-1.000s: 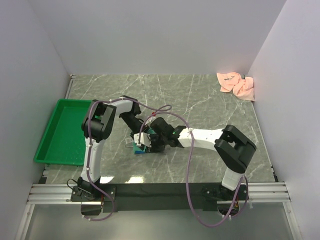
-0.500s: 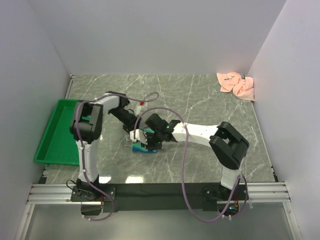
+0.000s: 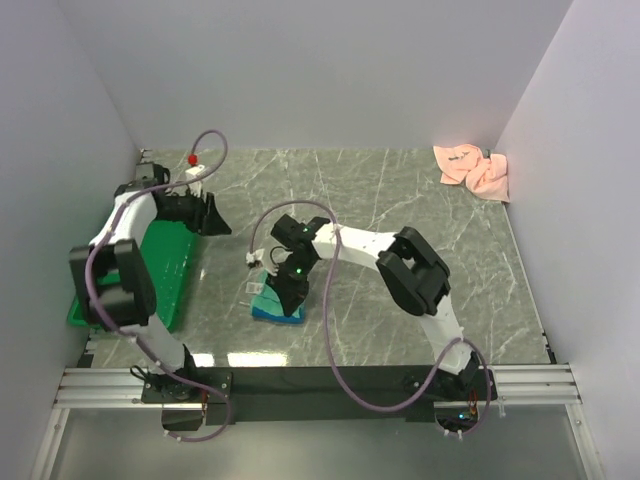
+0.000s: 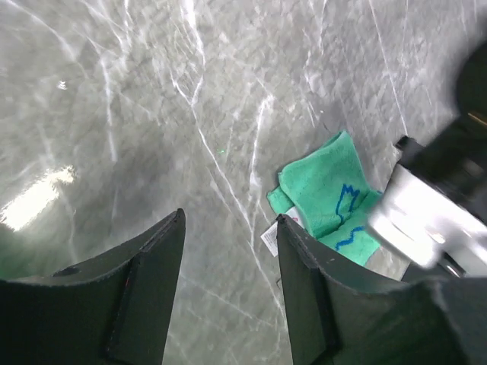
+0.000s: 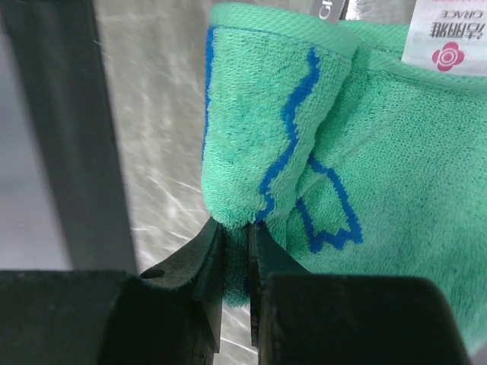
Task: Roll the towels
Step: Roll the towel
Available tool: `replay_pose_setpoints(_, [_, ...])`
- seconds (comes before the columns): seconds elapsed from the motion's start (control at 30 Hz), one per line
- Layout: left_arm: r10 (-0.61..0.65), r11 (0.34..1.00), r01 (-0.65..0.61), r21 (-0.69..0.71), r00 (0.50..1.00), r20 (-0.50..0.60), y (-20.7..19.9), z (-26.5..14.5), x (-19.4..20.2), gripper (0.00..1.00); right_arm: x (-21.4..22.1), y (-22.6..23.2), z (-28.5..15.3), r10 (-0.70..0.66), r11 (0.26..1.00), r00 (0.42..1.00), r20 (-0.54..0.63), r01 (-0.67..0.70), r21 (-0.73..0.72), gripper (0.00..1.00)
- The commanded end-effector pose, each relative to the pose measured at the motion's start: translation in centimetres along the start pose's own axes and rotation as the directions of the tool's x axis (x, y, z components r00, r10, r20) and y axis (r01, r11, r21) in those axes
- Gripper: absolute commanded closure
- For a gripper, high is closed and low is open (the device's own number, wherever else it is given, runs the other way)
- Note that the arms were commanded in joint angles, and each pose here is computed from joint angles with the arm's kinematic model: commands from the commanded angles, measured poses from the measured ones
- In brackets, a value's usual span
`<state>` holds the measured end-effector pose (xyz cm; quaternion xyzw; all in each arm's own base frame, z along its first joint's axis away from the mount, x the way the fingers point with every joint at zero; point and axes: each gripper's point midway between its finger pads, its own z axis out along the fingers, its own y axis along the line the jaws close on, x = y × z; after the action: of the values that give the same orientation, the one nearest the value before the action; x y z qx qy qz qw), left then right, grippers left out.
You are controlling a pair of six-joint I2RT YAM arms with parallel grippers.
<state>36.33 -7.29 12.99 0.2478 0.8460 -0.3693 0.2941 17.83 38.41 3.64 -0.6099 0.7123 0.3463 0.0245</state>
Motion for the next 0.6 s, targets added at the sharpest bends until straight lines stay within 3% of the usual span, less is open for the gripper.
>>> replay_pose_setpoints(0.0, [0.077,0.997,-0.075,-0.02,0.991,0.113,-2.2,-2.1,-1.5,0.43,4.1,1.0,1.4,0.238,0.956,0.962,-0.134,-0.256,-0.143,1.0])
replay_pose_setpoints(0.13, [0.23,0.971,-0.222,-0.087,0.969,0.094,-4.9,-4.1,-0.3,0.42,4.6,0.3,1.5,0.305,0.919,0.942,-0.141,-0.33,-0.215,1.0])
replay_pose_setpoints(0.23, [0.372,0.924,-0.373,-0.086,0.928,-0.023,-6.8,-3.9,3.1,0.41,4.9,-0.6,1.6,0.355,0.883,0.92,-0.167,-0.389,-0.264,1.0])
replay_pose_setpoints(0.3, [0.468,0.881,-0.473,-0.022,0.876,-0.118,-8.1,-2.5,6.7,0.41,4.9,-1.6,2.0,0.387,0.859,0.907,-0.168,-0.421,-0.291,1.0])
replay_pose_setpoints(0.37, [0.58,0.804,-0.593,-0.027,0.795,-0.178,-9.0,-2.2,8.3,0.41,5.0,-2.1,1.7,0.417,0.835,0.893,-0.169,-0.45,-0.316,1.0])
replay_pose_setpoints(0.4, [0.617,0.78,-0.625,0.034,0.759,-0.205,-10.2,-0.8,10.6,0.4,5.0,-2.6,1.9,0.425,0.829,0.889,-0.17,-0.458,-0.32,1.0])
replay_pose_setpoints(0.47, [0.724,0.678,-0.734,0.029,0.662,-0.195,-11.7,0.1,10.6,0.37,5.4,-3.2,2.1,0.451,0.809,0.874,-0.179,-0.486,-0.33,1.0])
replay_pose_setpoints(0.57, [0.786,0.608,-0.791,0.065,0.589,-0.187,-13.3,1.6,12.1,0.36,5.8,-3.9,2.3,0.462,0.803,0.867,-0.185,-0.497,-0.327,1.0])
